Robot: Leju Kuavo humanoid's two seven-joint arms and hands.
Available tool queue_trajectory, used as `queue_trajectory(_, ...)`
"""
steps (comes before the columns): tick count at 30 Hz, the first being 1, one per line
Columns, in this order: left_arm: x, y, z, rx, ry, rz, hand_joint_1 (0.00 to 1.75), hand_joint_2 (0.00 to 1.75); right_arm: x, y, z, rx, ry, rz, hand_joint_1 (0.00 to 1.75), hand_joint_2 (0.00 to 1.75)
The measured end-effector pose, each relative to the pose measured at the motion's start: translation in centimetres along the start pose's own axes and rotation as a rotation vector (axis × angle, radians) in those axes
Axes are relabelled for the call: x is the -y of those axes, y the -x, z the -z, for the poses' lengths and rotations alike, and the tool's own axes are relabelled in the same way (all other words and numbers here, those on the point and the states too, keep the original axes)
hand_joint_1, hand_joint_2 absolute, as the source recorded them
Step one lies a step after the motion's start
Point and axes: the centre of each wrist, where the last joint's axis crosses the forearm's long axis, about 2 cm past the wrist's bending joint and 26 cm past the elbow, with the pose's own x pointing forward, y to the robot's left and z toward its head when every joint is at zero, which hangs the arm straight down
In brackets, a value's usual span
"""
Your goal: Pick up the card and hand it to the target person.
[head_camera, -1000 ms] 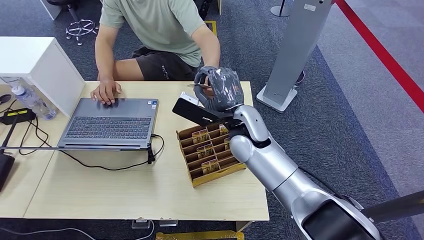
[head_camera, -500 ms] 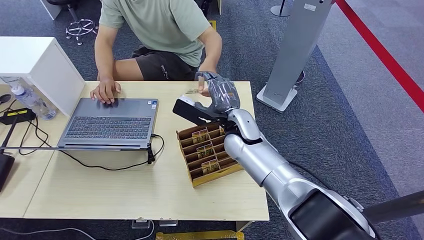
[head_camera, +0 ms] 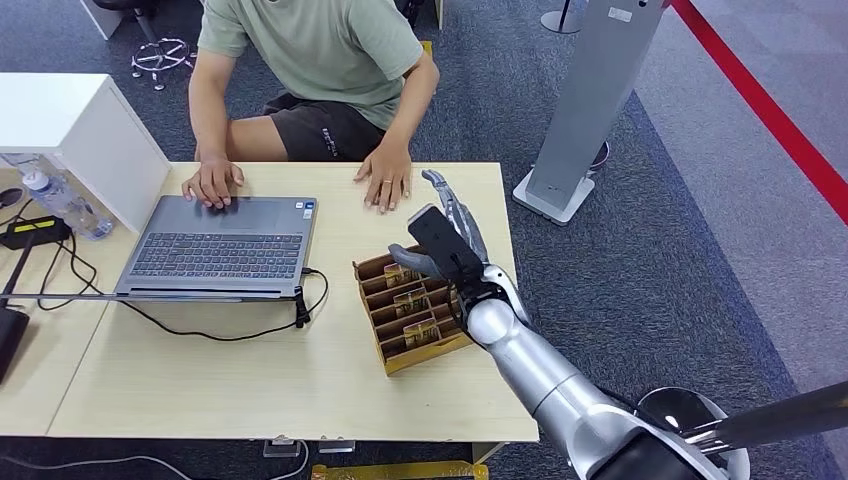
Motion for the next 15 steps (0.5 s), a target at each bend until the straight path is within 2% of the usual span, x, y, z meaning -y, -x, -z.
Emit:
queue_trajectory(5, 0.0, 0.2, 0.0, -0.016, -0.003, -0.014, 0.0, 0.0, 0.5, 2.1, -5.0, -0.062, 0.038, 0.166, 0.0, 1.75)
queue_trajectory(10, 0.0, 0.3, 0.0, -0.015, -0.006, -0.026, 0.0, 0.0, 1.9, 3.0, -9.1, -0.096, 0.084, 0.213, 0.0, 1.75)
queue_trajectory(15, 0.0, 0.3, 0.0, -0.008, -0.008, -0.034, 0.0, 0.0, 2.9, 3.1, -11.7, -0.106, 0.101, 0.235, 0.0, 1.75)
